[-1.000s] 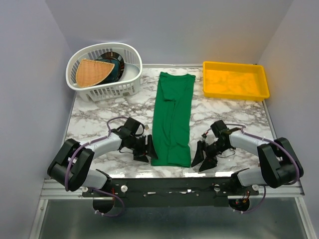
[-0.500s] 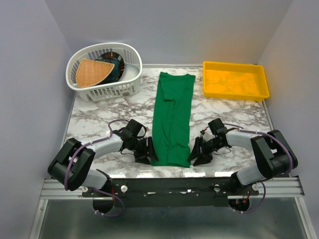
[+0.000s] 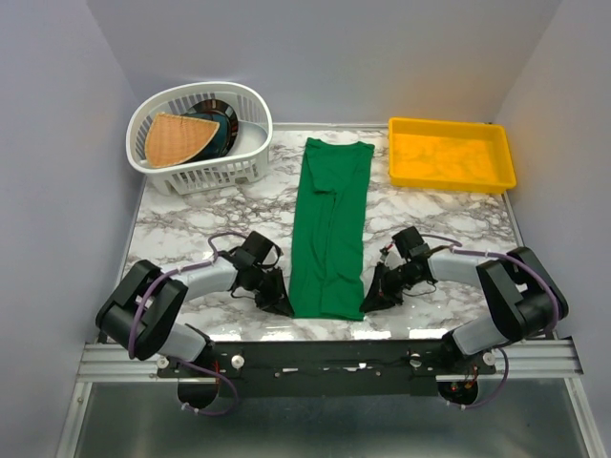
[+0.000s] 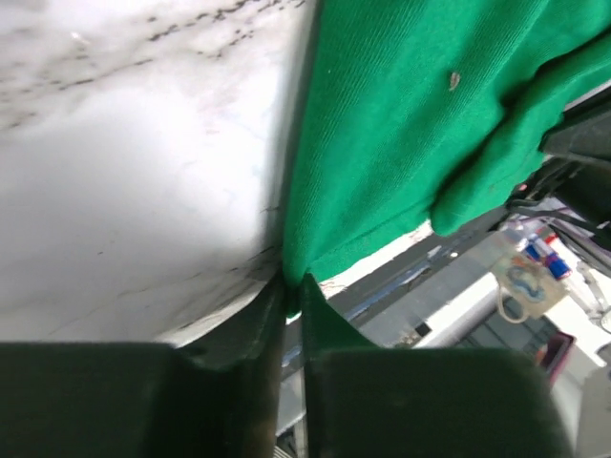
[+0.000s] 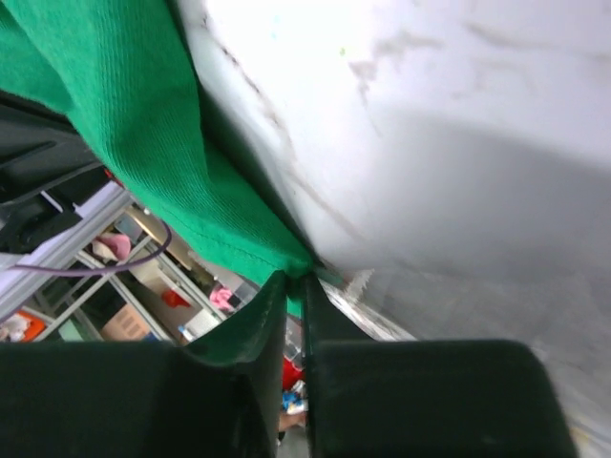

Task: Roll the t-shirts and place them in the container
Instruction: Roll the T-shirt to the center of the board.

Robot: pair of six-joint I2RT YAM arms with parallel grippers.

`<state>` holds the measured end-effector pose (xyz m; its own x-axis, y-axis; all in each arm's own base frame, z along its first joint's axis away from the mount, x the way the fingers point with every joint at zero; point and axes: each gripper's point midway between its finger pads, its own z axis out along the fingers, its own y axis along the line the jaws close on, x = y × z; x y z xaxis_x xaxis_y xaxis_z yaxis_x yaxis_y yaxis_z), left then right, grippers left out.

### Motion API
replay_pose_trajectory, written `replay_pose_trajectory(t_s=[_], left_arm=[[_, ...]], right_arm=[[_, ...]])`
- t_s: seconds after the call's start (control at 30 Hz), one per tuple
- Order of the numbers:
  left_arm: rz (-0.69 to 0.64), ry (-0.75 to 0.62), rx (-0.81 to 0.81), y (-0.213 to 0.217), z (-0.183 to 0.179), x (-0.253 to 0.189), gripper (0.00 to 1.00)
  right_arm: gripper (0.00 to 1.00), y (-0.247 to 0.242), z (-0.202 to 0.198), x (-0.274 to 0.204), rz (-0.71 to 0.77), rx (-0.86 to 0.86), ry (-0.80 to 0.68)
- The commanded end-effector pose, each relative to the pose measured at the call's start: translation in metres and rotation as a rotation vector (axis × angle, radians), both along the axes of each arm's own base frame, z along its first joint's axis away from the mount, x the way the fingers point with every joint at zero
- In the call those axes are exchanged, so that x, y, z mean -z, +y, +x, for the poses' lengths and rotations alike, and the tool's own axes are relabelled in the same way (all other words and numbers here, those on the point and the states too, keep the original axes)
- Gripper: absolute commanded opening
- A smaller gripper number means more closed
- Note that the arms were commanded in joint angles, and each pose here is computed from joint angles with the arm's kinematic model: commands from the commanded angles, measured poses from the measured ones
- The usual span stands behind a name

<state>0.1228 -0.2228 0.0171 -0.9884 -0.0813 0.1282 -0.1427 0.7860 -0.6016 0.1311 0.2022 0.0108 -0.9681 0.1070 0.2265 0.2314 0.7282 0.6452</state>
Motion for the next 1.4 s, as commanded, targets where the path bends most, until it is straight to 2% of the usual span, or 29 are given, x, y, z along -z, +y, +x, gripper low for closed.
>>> replay_pose_trajectory(t_s=[0.0, 0.07, 0.3, 0.57, 0.77, 1.0, 1.37], left_arm=[[0.139, -0.083, -0.017, 0.030, 0.006, 0.021, 0.08], [0.113, -0.111, -0.004, 0.027, 0.008, 0.016, 0.00], [-0.092, -0.254, 0.066, -0.001, 0.021, -0.029, 0.00], [-0.226, -0.303, 0.133, -0.016, 0.018, -0.056, 0.00], [-0.191, -0.346, 0.152, -0.015, 0.030, -0.066, 0.00], [-0.136, -0.355, 0.130, -0.010, 0.046, -0.065, 0.00], [-0.084, -0.386, 0.051, -0.007, 0.085, -0.060, 0.00]], right_arm=[[0.01, -0.015, -0.026, 0.020, -0.116, 0.059, 0.149], [0.01, -0.013, -0.025, 0.012, -0.096, 0.037, 0.116], [0.00, -0.013, -0.034, -0.023, -0.030, -0.038, 0.028], [0.01, 0.005, -0.016, -0.047, 0.082, -0.035, -0.079], [0.01, 0.011, 0.004, -0.060, 0.092, -0.030, -0.132], [0.00, -0.005, 0.015, -0.047, 0.038, 0.033, -0.117], [0.01, 0.000, 0.068, -0.055, 0.079, 0.097, -0.169]])
